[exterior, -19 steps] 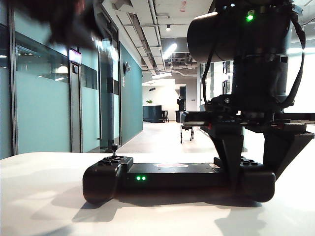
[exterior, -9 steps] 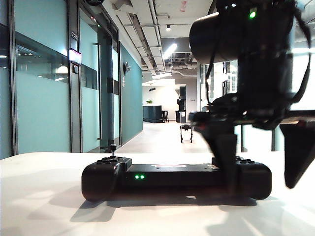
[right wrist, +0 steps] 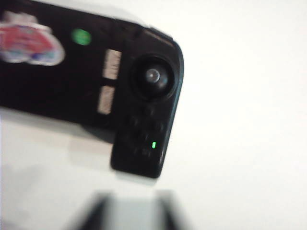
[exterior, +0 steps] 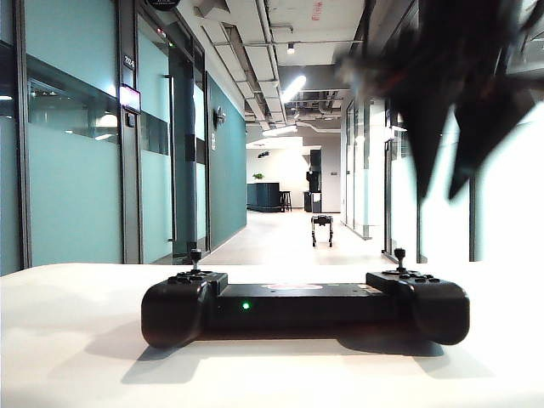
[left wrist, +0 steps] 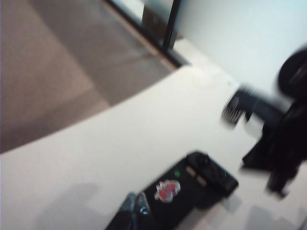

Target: Push the left joystick on the remote control sitting on the white table forward to make the robot dog walk in a straight line until it approaches the door.

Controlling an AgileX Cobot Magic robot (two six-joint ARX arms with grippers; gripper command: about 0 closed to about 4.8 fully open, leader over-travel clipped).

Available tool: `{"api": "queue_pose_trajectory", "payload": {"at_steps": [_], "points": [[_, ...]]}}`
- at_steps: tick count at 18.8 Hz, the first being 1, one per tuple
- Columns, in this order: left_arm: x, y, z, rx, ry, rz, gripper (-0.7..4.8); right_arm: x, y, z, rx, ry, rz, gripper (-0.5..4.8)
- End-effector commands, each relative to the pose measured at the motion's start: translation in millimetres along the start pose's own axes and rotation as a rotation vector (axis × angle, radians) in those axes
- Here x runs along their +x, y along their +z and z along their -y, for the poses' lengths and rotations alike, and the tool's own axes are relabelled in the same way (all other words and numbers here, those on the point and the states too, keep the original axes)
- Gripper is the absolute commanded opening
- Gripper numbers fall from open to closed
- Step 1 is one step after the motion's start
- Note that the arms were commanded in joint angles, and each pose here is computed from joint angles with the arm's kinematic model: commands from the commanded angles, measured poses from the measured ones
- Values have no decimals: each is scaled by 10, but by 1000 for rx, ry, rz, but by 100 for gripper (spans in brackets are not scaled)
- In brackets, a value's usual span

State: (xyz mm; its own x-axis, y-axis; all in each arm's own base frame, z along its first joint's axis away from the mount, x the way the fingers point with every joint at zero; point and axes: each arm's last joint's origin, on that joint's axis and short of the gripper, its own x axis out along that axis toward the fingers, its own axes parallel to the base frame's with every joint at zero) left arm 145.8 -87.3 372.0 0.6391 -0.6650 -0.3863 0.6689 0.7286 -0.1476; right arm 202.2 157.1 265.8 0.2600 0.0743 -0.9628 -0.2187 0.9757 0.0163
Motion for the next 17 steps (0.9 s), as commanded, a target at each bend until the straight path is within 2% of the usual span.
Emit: {"api": "queue_pose_trajectory", "payload": {"at_steps": [1, 4, 5, 8, 11, 17], "points": [[63, -173, 90, 50, 3, -45, -5, -310, -104, 98, -16, -3, 111, -1], [149, -392, 262, 116, 19, -13, -5, -645, -201, 219, -37, -35, 355, -1], [185, -455, 326, 139, 4, 16, -5, -727, -242, 250, -42, -5, 451, -1], [268, -667, 350, 154, -25, 34, -5, -793, -417, 343, -74, 41, 654, -1], [269, -778, 336, 195, -50, 47, -5, -806, -497, 385, -62, 55, 703, -1], [227, -993, 301, 188, -55, 138, -5, -810, -502, 388, -61, 55, 705, -1]]}}
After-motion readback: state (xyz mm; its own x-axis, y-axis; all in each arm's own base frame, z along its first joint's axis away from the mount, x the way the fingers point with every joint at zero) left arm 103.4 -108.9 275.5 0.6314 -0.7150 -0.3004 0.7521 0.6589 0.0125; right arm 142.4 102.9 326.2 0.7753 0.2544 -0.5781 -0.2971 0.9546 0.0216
